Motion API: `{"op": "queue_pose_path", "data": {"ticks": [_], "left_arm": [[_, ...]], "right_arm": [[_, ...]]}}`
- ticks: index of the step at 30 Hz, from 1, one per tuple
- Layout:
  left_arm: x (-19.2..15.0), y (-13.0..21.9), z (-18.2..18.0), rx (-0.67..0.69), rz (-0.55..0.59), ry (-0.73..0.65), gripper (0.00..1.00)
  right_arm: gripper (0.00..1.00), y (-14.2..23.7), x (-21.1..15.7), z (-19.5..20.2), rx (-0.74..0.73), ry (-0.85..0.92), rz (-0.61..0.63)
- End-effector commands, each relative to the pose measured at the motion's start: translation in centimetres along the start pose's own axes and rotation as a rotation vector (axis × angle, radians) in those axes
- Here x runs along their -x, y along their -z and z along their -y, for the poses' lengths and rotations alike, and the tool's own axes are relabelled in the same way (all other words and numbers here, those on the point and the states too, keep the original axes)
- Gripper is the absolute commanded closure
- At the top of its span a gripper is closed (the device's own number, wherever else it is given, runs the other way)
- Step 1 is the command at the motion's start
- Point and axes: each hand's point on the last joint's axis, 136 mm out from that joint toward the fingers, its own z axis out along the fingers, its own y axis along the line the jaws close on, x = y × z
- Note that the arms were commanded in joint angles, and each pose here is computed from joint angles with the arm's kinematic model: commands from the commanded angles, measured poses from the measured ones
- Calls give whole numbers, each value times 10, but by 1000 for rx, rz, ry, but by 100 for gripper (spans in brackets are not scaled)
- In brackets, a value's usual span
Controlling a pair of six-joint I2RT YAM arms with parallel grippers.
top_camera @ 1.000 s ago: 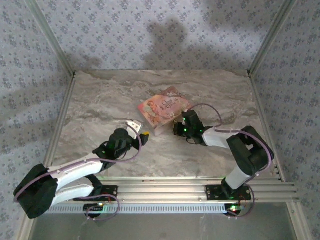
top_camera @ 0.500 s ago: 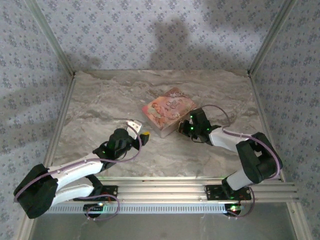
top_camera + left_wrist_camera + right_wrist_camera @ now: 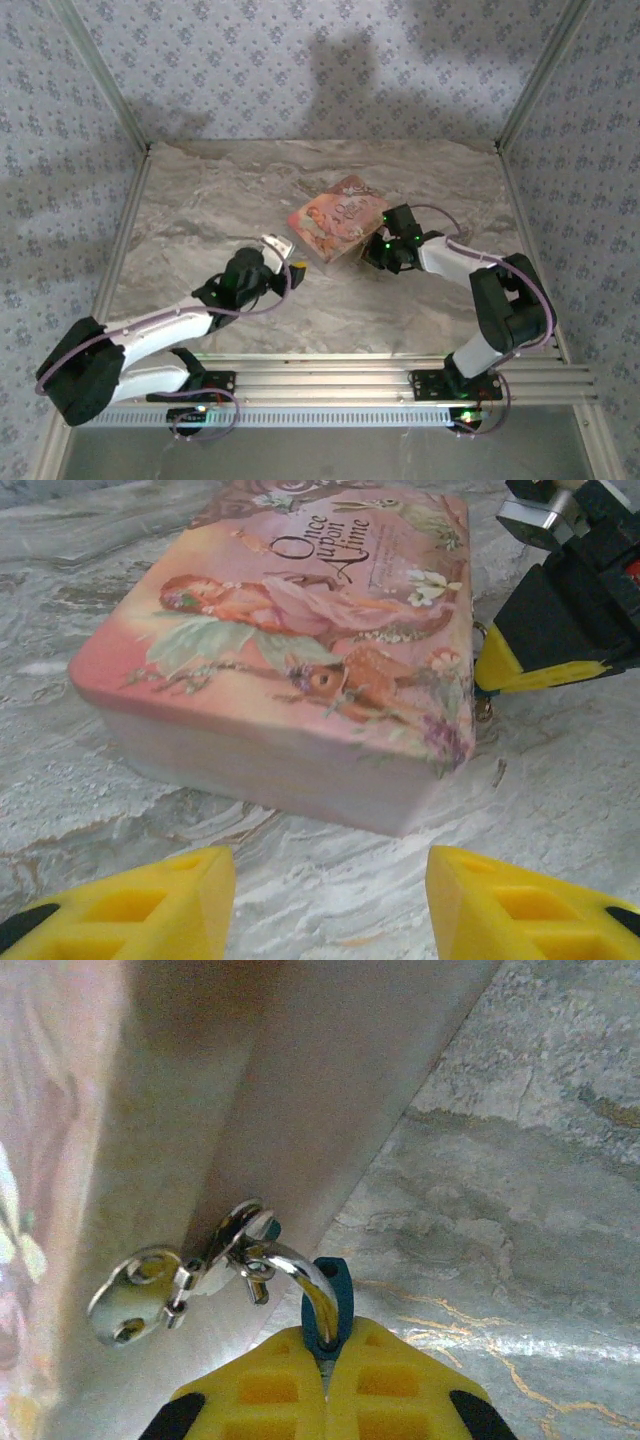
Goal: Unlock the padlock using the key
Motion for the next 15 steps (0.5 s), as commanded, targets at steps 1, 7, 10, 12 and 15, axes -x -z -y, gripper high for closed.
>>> {"op": "queue_pose_path", "data": {"ticks": [1, 7, 10, 12, 15], "left_arm": [[27, -8, 8, -53, -30, 34, 47], [58, -39, 14, -83, -50, 24, 47], [65, -59, 17, -108, -82, 27, 48], [64, -74, 18, -122, -112, 33, 49], [57, -93, 17, -125, -158, 36, 50]], "right_arm": [[100, 7, 0, -6, 11, 15, -54], [100, 10, 2, -7, 16, -6, -85], [100, 9, 3, -9, 15, -8, -89], [100, 9, 4, -8, 13, -12, -92], [100, 10, 7, -10, 21, -31, -87]]}}
